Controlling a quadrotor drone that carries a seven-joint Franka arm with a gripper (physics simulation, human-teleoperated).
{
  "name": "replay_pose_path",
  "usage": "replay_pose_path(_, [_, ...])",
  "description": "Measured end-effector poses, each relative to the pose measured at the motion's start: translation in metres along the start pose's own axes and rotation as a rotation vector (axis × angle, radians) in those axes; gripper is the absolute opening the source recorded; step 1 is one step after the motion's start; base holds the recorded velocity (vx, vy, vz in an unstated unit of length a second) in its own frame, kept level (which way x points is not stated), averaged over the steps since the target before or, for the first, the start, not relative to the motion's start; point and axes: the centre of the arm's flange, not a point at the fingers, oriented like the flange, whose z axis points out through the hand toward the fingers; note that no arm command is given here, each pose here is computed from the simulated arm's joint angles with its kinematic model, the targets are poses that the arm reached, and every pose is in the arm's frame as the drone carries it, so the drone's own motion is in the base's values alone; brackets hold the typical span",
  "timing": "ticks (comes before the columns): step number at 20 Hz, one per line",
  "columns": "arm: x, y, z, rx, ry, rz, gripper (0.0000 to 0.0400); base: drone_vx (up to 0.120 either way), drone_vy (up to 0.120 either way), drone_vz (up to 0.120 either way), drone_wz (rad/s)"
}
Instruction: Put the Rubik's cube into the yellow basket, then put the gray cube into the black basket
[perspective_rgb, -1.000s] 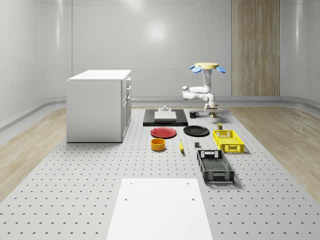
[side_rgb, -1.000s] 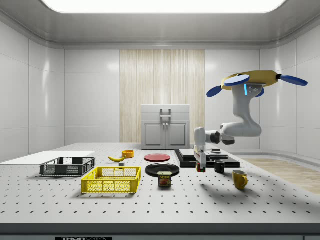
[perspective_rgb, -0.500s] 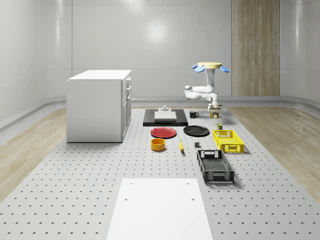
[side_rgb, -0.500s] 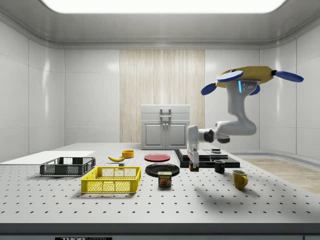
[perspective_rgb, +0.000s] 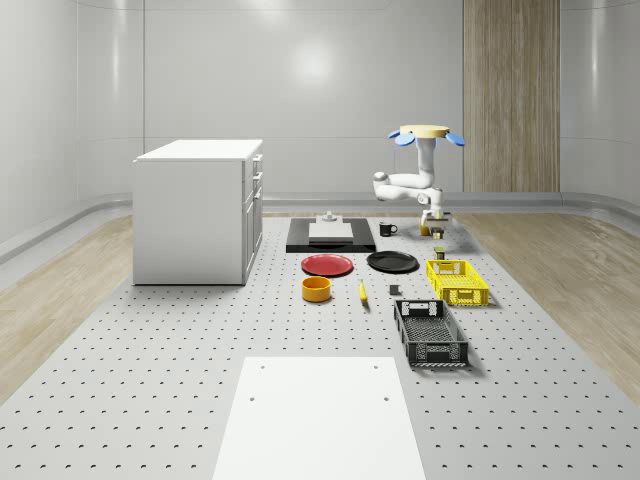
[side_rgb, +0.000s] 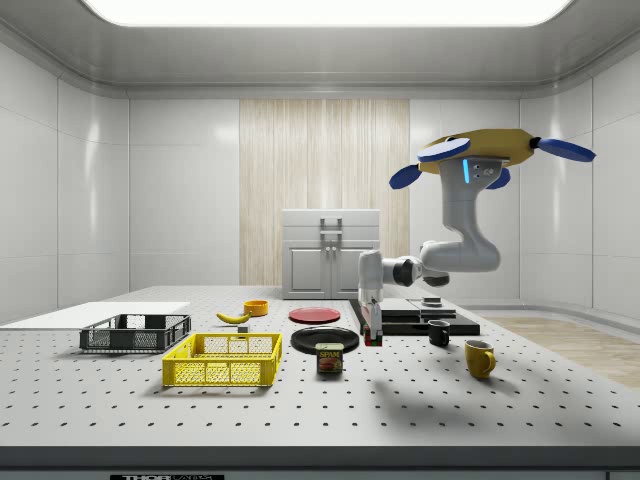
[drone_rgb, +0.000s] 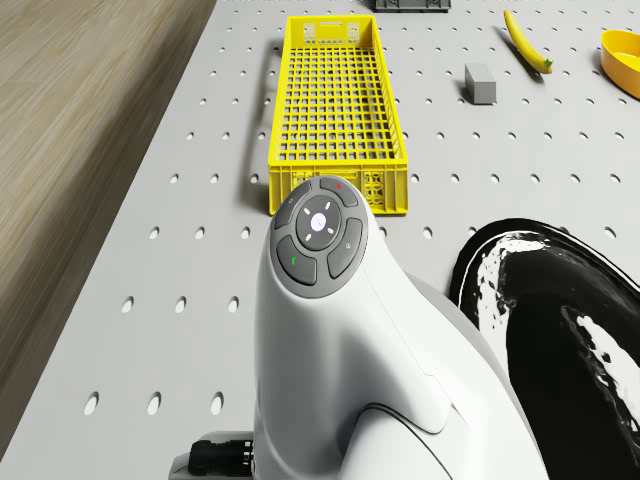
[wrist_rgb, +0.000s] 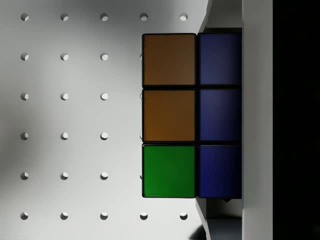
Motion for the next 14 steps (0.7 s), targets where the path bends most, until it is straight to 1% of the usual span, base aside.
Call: replay_pose_path(14, [0.0000, 0.0000, 0.0000, 0.000, 0.000, 0.000, 0.0325, 0.120, 0.000, 0.000, 0.000])
